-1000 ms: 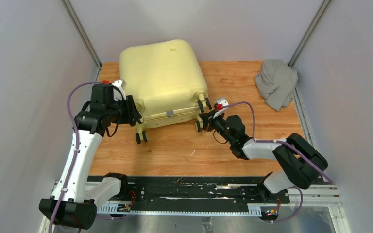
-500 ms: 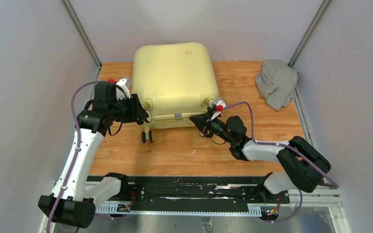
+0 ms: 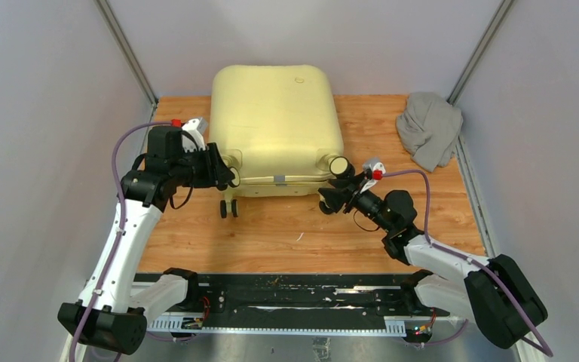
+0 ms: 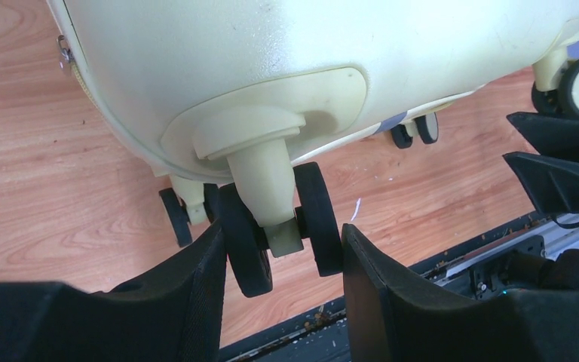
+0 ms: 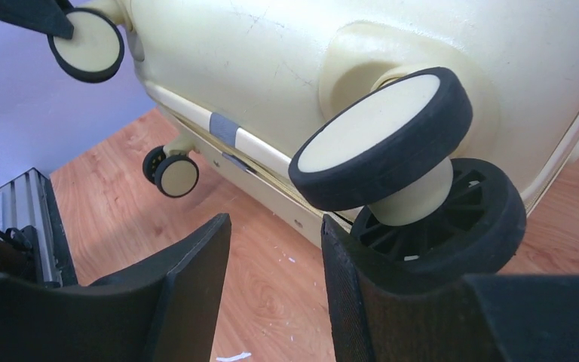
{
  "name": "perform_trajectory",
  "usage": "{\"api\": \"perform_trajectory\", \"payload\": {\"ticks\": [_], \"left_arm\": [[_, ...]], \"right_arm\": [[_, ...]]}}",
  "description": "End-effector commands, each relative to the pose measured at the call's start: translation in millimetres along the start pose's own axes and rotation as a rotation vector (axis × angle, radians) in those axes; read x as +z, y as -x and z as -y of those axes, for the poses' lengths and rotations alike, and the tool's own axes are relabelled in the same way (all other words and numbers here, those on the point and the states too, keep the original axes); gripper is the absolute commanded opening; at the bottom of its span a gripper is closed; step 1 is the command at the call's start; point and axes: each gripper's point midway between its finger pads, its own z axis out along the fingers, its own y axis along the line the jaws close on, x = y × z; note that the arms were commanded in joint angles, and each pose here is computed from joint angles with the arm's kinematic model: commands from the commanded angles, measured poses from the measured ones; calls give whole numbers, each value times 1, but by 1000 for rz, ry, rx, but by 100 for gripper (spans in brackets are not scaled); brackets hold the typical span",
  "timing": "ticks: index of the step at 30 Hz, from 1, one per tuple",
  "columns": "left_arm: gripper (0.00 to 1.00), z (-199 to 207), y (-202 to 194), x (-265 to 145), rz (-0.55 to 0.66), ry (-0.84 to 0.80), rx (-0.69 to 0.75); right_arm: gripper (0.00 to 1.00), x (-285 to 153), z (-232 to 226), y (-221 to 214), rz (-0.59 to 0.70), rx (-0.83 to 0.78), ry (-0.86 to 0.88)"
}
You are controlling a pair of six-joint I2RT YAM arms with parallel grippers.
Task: Pack the luggage
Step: Zip the luggage at the center of the board.
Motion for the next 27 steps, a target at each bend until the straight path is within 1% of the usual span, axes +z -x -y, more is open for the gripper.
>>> {"api": "perform_trajectory", "payload": {"ticks": [1, 4, 8, 14, 17, 18, 20, 24, 27], "left_arm": [[0, 51, 78, -44, 308, -159, 224], [0, 51, 79, -45, 310, -159, 225], [0, 51, 78, -46, 307, -156, 223], [0, 49, 72, -41, 286, -158, 184], [0, 46, 66, -34, 265, -160, 162], [0, 45, 63, -32, 257, -161, 154], [0, 42, 57, -25, 242, -164, 136], [0, 37, 47, -15, 214, -166, 103], [0, 38, 50, -17, 224, -163, 104]], "right_arm": [[52, -26, 51, -48, -125, 58, -220], [51, -24, 55, -51, -135, 59, -225], [45, -18, 55, -61, -177, 75, -201], [45, -18, 38, -97, -277, 84, -157], [45, -20, 26, -108, -309, 90, -118], [44, -19, 19, -108, -310, 92, -86], [42, -9, -7, -105, -317, 66, 30], [40, 15, -72, -112, -416, -11, 263], [40, 28, -93, -113, -444, 8, 327]]}}
